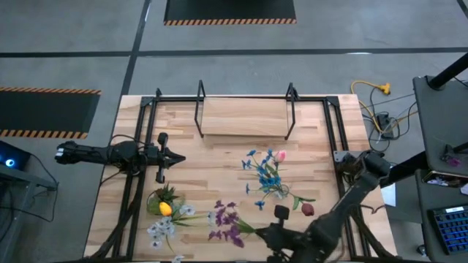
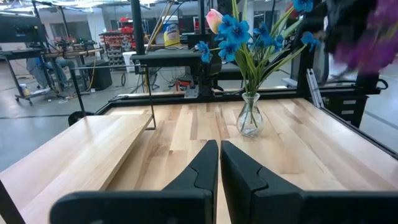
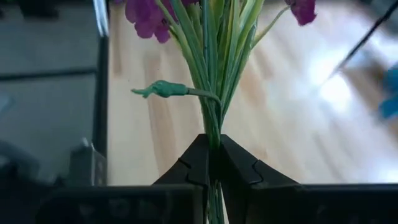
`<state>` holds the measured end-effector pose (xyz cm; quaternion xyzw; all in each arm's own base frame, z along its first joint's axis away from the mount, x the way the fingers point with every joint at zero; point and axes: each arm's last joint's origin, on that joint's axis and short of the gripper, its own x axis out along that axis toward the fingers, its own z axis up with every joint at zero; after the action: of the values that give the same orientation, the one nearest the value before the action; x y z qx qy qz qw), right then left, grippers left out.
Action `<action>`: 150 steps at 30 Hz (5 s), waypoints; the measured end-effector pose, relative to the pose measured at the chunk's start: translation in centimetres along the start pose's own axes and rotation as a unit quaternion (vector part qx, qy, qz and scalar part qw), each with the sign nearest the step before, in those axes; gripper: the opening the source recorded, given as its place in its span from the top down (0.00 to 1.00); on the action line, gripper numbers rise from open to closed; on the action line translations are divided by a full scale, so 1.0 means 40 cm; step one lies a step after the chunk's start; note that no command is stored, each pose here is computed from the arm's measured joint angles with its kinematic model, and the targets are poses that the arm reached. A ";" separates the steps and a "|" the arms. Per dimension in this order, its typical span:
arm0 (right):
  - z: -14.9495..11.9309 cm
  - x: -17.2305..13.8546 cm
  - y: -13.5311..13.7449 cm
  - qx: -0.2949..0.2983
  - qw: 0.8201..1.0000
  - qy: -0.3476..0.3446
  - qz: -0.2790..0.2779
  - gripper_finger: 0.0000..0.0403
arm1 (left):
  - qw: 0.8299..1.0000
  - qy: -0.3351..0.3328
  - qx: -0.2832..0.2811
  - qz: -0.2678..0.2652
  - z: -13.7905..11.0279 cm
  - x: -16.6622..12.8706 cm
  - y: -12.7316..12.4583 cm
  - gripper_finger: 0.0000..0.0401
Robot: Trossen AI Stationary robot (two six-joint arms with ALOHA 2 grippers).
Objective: Pick and place flowers into a vace then onto a shelf
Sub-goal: Put the purple flowers into the right transparent vase
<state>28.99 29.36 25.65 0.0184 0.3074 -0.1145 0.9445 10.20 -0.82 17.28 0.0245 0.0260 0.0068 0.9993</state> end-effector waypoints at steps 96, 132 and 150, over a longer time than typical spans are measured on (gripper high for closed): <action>-0.204 -0.162 -0.662 0.105 0.845 -0.490 0.188 0.97 | 1.000 -0.007 -0.001 0.001 0.003 0.000 0.000 1.00; -0.294 -0.029 -0.557 0.032 0.894 -0.402 0.197 0.97 | 1.000 -0.006 0.003 0.001 0.003 0.000 0.000 1.00; -0.342 0.020 -0.533 -0.012 0.919 -0.343 0.192 0.97 | 1.000 -0.006 0.003 0.001 0.003 0.000 0.000 1.00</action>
<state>16.88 9.88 14.87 0.0250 -0.0436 0.0737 0.9960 10.20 -0.82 17.40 0.0280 0.0202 0.0073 0.9994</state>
